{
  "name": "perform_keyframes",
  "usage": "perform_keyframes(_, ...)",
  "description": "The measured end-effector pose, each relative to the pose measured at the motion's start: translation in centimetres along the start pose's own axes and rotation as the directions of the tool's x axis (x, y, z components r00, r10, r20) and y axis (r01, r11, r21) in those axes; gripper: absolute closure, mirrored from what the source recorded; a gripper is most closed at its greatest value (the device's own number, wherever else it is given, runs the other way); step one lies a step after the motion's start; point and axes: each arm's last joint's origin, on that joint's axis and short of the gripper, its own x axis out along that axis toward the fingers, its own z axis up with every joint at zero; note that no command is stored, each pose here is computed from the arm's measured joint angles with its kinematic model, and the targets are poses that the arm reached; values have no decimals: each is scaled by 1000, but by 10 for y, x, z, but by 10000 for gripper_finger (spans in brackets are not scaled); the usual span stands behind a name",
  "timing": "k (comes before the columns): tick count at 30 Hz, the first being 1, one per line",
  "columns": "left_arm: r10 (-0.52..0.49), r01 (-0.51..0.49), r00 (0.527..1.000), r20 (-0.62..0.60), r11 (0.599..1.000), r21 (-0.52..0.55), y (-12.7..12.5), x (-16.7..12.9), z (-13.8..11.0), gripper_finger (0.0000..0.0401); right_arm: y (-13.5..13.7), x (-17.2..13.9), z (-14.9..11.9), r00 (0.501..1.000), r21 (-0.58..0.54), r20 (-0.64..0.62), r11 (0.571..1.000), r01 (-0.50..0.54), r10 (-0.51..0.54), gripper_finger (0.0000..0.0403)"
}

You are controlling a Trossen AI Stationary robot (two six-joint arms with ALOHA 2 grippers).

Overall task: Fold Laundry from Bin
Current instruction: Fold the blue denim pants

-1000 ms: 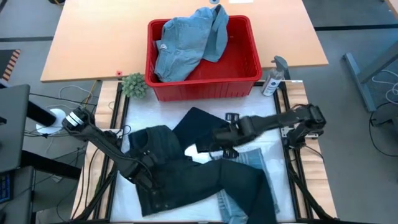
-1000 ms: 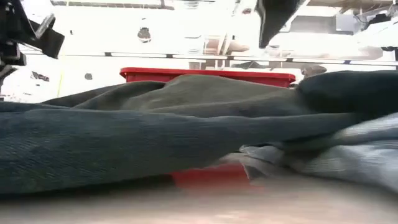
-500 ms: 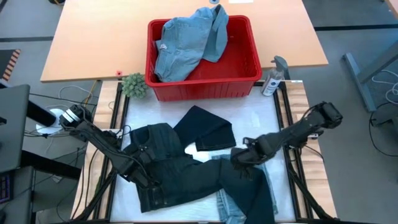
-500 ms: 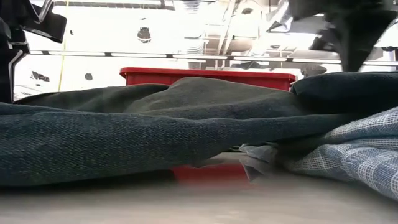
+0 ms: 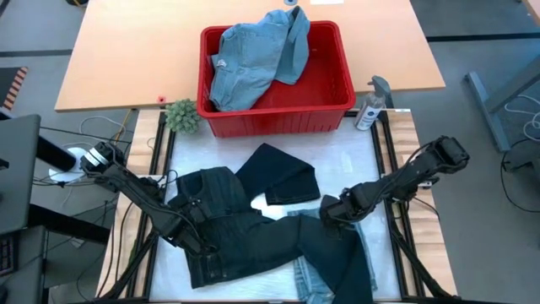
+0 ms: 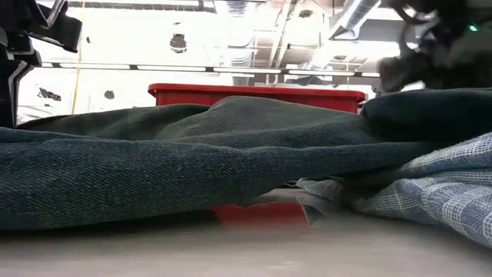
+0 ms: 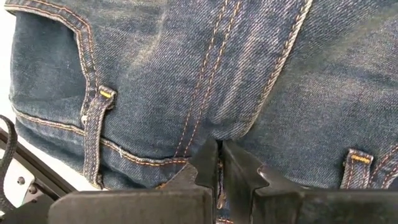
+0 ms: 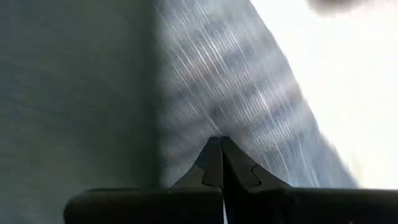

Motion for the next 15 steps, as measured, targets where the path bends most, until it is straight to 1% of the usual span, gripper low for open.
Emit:
perform_keyframes(3, -1, 1, 1000, -5, 1000, 16, 0, 0, -1, 398, -11, 5, -12, 989, 83, -136, 994, 75, -63, 388)
perform_keyframes(6, 1, -1, 1000, -8, 999, 46, 0, -1, -2, 398, -16, 3, -24, 965, 96, -214, 980, 175, -151, 388)
perform_keyframes(8, 14, -12, 1000, -25, 997, 70, 1, -1, -3, 398, -21, 0, -34, 932, 95, -293, 963, 252, -215, 388)
perform_keyframes(11, 68, -61, 996, -60, 993, 103, 7, -2, -7, 398, -24, -5, -48, 873, 78, -394, 936, 342, -286, 388)
perform_keyframes(13, 93, -85, 994, -65, 990, 116, 9, -3, -9, 398, -23, -7, -55, 856, 47, -410, 930, 364, -314, 388)
perform_keyframes(15, 82, -75, 995, -54, 990, 121, 8, -4, -10, 398, -16, -14, -57, 875, 39, -374, 938, 345, -306, 388)
